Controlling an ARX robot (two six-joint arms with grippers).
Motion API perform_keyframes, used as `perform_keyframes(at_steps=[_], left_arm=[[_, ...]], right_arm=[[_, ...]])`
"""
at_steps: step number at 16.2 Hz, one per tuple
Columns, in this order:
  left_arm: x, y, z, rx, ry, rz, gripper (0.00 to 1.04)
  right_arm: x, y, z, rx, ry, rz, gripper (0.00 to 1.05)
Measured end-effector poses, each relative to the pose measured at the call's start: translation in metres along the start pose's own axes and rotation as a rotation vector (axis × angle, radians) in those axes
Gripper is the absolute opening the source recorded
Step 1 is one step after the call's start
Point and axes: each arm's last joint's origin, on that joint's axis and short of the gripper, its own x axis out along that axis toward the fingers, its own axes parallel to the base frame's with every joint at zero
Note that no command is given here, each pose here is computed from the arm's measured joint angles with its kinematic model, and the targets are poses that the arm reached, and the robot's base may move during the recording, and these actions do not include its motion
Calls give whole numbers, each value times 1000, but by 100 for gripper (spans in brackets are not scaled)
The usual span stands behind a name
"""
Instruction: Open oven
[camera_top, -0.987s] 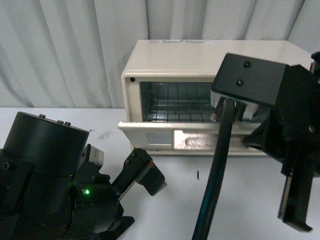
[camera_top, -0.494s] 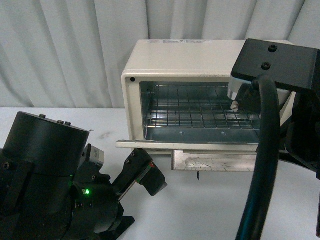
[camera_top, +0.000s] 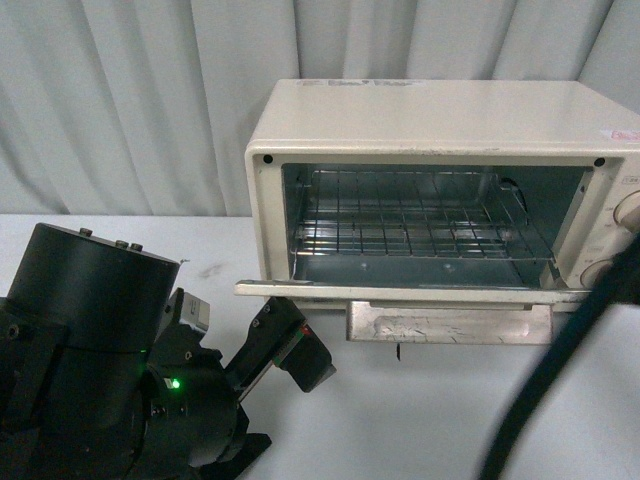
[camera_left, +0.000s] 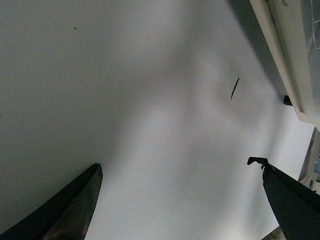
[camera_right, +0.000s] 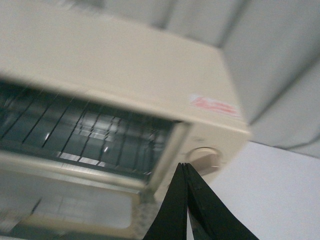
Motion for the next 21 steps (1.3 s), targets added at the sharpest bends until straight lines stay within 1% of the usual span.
perform_keyframes(at_steps=[1, 2, 3, 4, 5, 6, 8, 10, 12, 13, 14, 16, 21], left_arm=[[0, 0, 0, 0, -3, 2, 98], [0, 0, 0, 0, -6, 3, 98], [0, 0, 0, 0, -7, 4, 98], [0, 0, 0, 0, -3, 2, 98], [0, 0, 0, 0, -2, 2, 98], [0, 0, 0, 0, -3, 2, 98], [0, 0, 0, 0, -4, 2, 98], [0, 0, 0, 0, -3, 2, 98], [0, 0, 0, 0, -4, 2, 98], [0, 0, 0, 0, -3, 2, 98], [0, 0, 0, 0, -2, 2, 98], [0, 0, 0, 0, -4, 2, 98], [0, 0, 0, 0, -3, 2, 98]], right_arm=[[-11, -13, -4, 151, -103, -71, 2], [-23, -22, -1, 238, -203, -88, 2], [-33, -26, -1, 280, -247, -75, 2], [-42, -29, -16, 300, -220, -60, 2], [-48, -30, -27, 305, -188, -61, 2], [-54, -33, -32, 311, -187, -63, 2], [-66, -39, -35, 320, -221, -67, 2], [-79, -40, -47, 319, -201, -62, 2], [-87, -48, -55, 320, -247, -63, 2], [-88, -49, -64, 325, -200, -79, 2], [-91, -47, -68, 324, -178, -62, 2], [-99, -48, -63, 323, -222, -63, 2], [-111, -48, -62, 323, -230, -64, 2]])
